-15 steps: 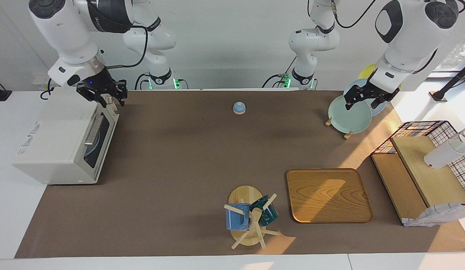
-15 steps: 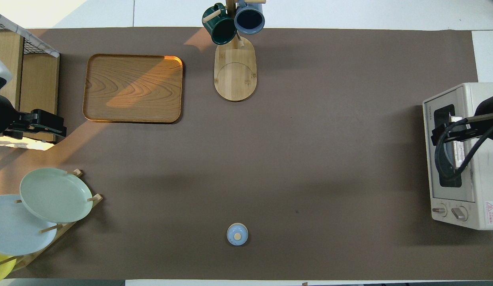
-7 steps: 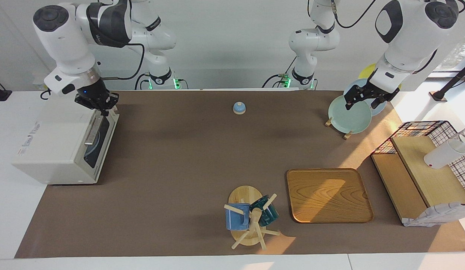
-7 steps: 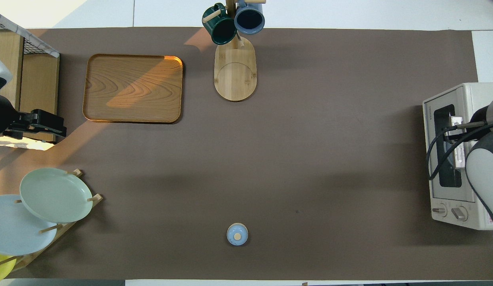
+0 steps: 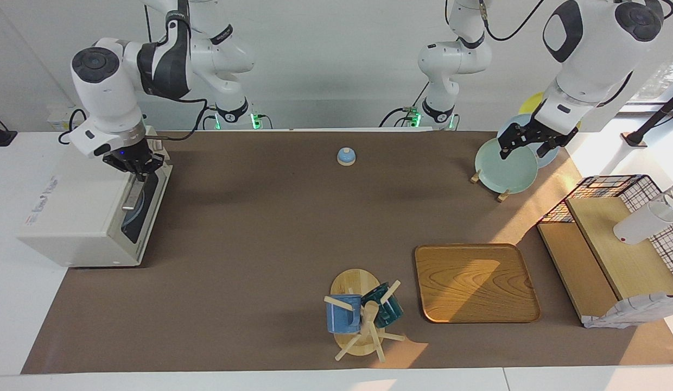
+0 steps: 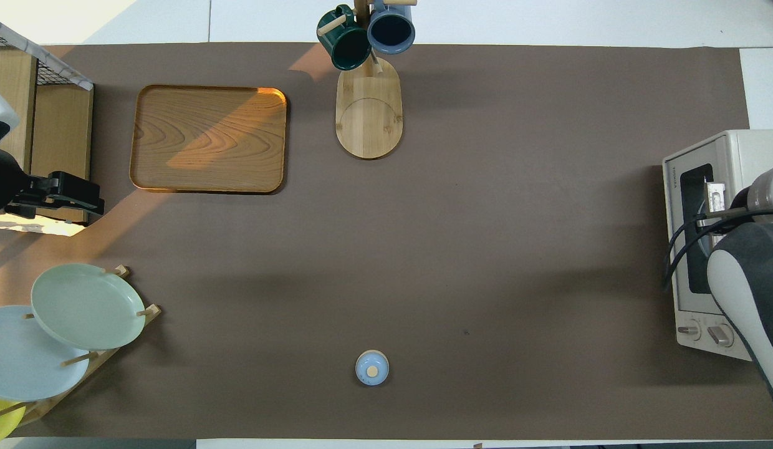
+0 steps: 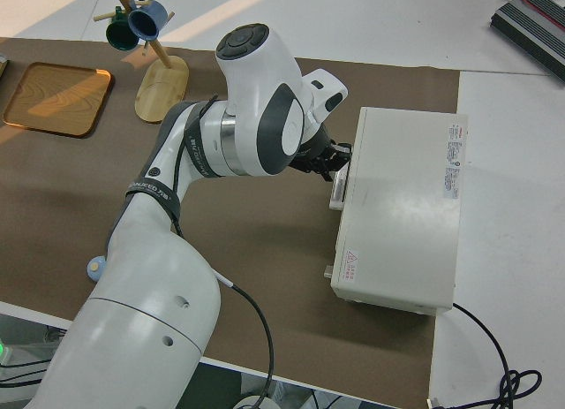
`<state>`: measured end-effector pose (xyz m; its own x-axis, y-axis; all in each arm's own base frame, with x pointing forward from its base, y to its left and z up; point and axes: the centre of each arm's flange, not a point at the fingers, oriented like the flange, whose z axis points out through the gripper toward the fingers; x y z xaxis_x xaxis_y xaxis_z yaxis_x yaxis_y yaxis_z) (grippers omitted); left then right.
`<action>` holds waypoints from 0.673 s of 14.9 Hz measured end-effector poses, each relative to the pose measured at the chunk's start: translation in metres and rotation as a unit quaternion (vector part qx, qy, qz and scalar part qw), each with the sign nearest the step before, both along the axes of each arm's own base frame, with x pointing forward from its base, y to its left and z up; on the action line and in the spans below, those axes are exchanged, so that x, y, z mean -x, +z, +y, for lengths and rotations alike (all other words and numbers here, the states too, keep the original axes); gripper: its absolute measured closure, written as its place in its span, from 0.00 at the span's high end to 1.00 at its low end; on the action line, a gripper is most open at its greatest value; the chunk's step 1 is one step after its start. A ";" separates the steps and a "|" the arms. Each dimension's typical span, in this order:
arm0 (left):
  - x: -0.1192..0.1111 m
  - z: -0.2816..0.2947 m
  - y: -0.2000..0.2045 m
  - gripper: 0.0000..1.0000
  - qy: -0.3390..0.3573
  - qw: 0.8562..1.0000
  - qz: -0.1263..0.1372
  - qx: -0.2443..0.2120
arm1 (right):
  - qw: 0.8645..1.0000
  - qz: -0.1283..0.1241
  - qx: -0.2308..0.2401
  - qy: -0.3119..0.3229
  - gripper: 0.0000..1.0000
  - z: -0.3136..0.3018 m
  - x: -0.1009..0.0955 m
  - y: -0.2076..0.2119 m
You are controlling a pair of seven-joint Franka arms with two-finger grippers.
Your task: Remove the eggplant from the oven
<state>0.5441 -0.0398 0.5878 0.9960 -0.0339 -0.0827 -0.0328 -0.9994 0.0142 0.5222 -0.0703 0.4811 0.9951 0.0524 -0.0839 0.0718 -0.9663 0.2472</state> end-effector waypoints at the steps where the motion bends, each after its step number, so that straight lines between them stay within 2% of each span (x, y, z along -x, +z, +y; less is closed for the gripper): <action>1: 0.000 0.000 0.000 1.00 0.000 1.000 0.000 0.000 | 1.000 0.003 0.004 0.005 0.01 0.000 0.001 -0.003; 10: 0.000 0.000 0.000 1.00 0.000 1.000 0.000 0.000 | 1.000 -0.006 0.006 0.016 0.01 -0.015 0.002 -0.013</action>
